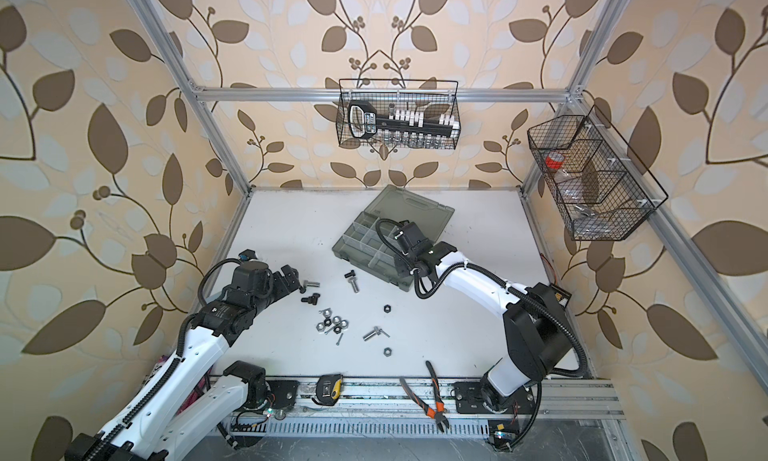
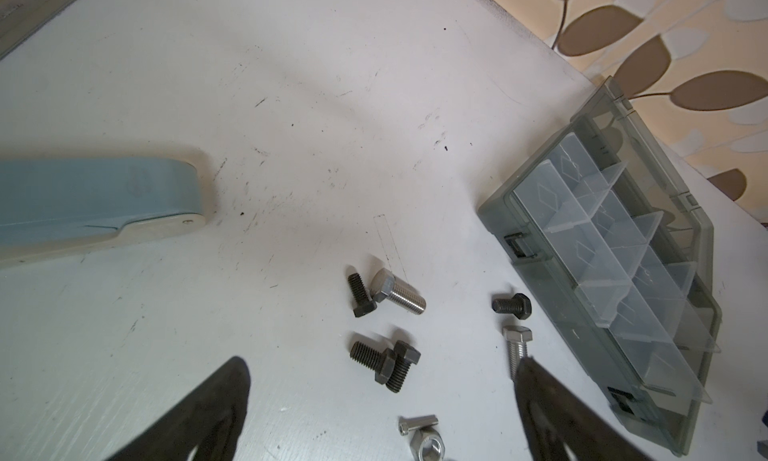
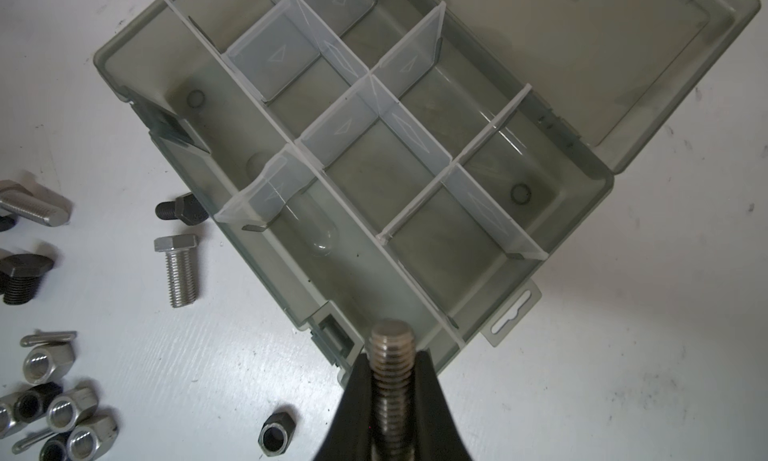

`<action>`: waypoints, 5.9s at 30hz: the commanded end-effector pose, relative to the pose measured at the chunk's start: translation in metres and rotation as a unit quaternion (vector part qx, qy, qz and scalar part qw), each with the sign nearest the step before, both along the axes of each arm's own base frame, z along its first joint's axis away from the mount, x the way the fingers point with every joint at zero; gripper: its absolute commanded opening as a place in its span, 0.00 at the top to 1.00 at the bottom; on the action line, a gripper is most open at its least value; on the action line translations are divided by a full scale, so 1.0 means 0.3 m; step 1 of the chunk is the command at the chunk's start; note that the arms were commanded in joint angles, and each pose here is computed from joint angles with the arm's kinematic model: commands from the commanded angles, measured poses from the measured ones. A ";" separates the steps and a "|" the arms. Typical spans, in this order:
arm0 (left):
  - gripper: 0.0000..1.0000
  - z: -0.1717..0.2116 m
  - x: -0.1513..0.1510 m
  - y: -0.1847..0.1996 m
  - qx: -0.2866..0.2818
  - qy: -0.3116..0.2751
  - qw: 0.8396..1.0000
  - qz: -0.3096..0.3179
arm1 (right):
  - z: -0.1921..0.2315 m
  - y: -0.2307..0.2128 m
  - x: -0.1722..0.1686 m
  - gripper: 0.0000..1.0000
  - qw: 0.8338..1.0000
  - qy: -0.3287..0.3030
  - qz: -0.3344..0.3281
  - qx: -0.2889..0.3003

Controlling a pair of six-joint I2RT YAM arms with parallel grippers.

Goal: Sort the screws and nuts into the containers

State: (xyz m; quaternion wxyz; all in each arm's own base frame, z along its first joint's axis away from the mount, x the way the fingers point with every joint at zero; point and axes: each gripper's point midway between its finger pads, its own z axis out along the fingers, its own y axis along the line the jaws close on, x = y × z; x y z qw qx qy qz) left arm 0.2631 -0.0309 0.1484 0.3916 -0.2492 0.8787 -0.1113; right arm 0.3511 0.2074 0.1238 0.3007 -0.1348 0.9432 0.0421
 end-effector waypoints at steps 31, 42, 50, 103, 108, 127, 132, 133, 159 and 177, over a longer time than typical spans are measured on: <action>0.01 0.054 0.007 0.003 -0.002 -0.015 1.000 0.009 | -0.157 0.028 0.043 0.74 0.997 0.015 0.049 -0.057; 0.01 0.057 0.004 0.008 0.002 -0.014 1.000 0.011 | -0.034 0.050 -0.019 0.65 0.997 -0.015 0.066 -0.046; 0.01 0.061 -0.010 0.026 0.014 -0.008 1.000 0.018 | -0.037 0.176 -0.265 0.57 0.979 -0.012 0.172 -0.106; 0.01 0.141 -0.036 0.082 0.038 -0.035 0.997 0.050 | -0.340 0.361 -0.488 0.56 0.914 0.069 0.330 -0.226; 0.01 0.142 -0.035 0.082 0.039 -0.035 0.997 0.050 | -0.350 0.356 -0.503 0.59 0.915 0.100 0.331 -0.206; 0.01 0.133 -0.034 0.088 0.046 -0.031 0.997 0.052 | -0.408 0.362 -0.487 0.88 0.914 0.138 0.328 -0.196; 0.01 0.130 -0.032 0.089 0.046 -0.030 0.997 0.054 | -0.359 0.387 -0.473 0.99 0.921 0.124 0.322 -0.179; 0.01 0.133 -0.032 0.090 0.045 -0.032 0.997 0.055 | -0.343 0.392 -0.465 1.00 0.925 0.117 0.318 -0.174; 0.01 0.127 -0.043 0.096 0.036 -0.039 0.996 0.065 | 0.066 0.184 0.023 1.00 0.992 -0.035 0.119 -0.023; 0.01 0.128 -0.041 0.096 0.040 -0.035 0.997 0.064 | -0.091 0.225 0.140 1.00 0.990 -0.015 0.129 -0.053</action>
